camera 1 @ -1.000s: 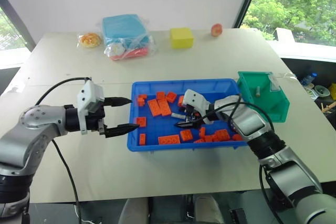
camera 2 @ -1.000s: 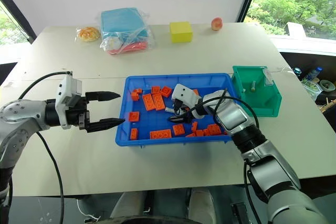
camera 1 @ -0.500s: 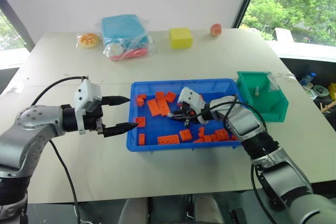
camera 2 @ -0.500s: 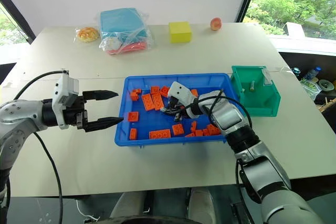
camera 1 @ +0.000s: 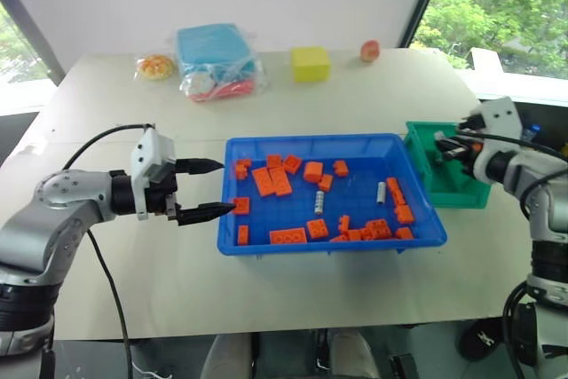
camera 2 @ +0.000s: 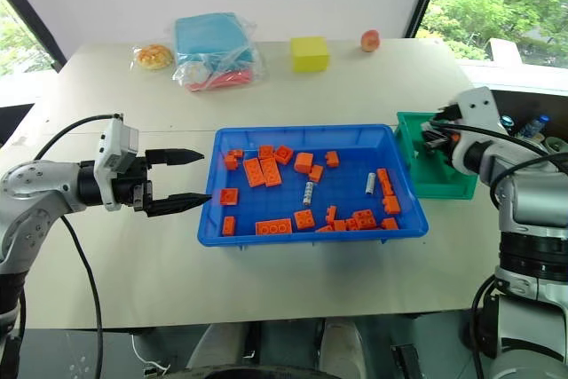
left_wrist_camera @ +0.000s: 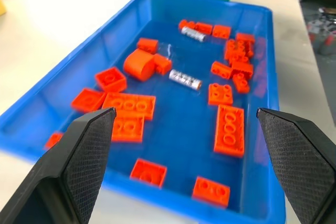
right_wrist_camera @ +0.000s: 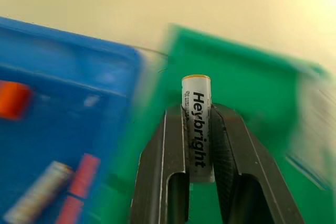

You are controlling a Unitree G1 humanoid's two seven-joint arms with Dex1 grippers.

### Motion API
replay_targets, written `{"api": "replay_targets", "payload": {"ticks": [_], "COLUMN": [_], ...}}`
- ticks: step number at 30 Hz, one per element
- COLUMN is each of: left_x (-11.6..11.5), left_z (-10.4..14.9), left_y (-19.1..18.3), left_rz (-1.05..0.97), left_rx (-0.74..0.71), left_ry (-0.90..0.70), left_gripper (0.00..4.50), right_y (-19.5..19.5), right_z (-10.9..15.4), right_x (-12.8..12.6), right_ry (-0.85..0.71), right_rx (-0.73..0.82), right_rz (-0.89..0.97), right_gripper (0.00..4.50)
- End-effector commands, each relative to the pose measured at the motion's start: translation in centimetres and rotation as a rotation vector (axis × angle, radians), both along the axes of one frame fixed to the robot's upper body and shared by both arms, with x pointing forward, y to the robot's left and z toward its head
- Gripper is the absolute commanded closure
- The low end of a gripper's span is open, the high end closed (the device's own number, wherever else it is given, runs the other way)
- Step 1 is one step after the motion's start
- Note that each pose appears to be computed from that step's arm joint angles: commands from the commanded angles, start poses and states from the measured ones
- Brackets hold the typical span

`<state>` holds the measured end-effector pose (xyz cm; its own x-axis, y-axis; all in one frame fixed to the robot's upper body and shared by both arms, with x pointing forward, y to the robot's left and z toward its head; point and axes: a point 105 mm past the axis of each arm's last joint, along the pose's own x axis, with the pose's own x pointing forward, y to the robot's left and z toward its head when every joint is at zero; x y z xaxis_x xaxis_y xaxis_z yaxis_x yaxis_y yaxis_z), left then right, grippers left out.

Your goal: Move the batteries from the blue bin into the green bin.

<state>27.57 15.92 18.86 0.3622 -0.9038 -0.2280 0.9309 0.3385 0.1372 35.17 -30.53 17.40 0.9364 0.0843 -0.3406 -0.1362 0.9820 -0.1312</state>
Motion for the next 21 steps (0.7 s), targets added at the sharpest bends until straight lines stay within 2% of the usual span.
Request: {"api": "replay_targets", "payload": {"ticks": [1,3,6,8,12,16,21], "left_x": [0.2,0.3,0.4,0.4,0.1,-0.5,-1.1], "left_z": [0.8,0.8,0.9,0.9,0.7,0.6,0.3], "left_y": [-0.5,-0.6,-0.7,-0.6,-0.7,-0.6,-0.5], "left_rz": [-0.032,-0.036,-0.039,-0.038,-0.032,-0.014,0.008], "left_rx": [0.001,0.000,0.001,0.001,0.002,-0.004,-0.006], "left_ry": [-0.046,-0.049,-0.052,-0.054,-0.054,-0.054,-0.051], "left_gripper": [0.00,0.00,0.00,0.00,0.00,0.00,0.00], "right_y": [0.6,0.7,0.7,1.4,5.4,12.6,16.7], "right_z": [0.9,0.7,1.5,2.1,2.2,-1.2,-4.4], "right_x": [-0.1,0.0,0.5,0.8,0.9,-0.7,-1.9], "right_ry": [-0.053,-0.057,-0.097,-0.118,-0.105,0.100,0.285], "right_rx": [0.030,0.021,-0.014,0.007,0.047,0.242,0.344], "right_rz": [0.024,0.034,0.047,0.083,0.238,0.403,0.432], "right_gripper": [3.37,2.61,1.04,1.04,1.04,1.04,1.04]}}
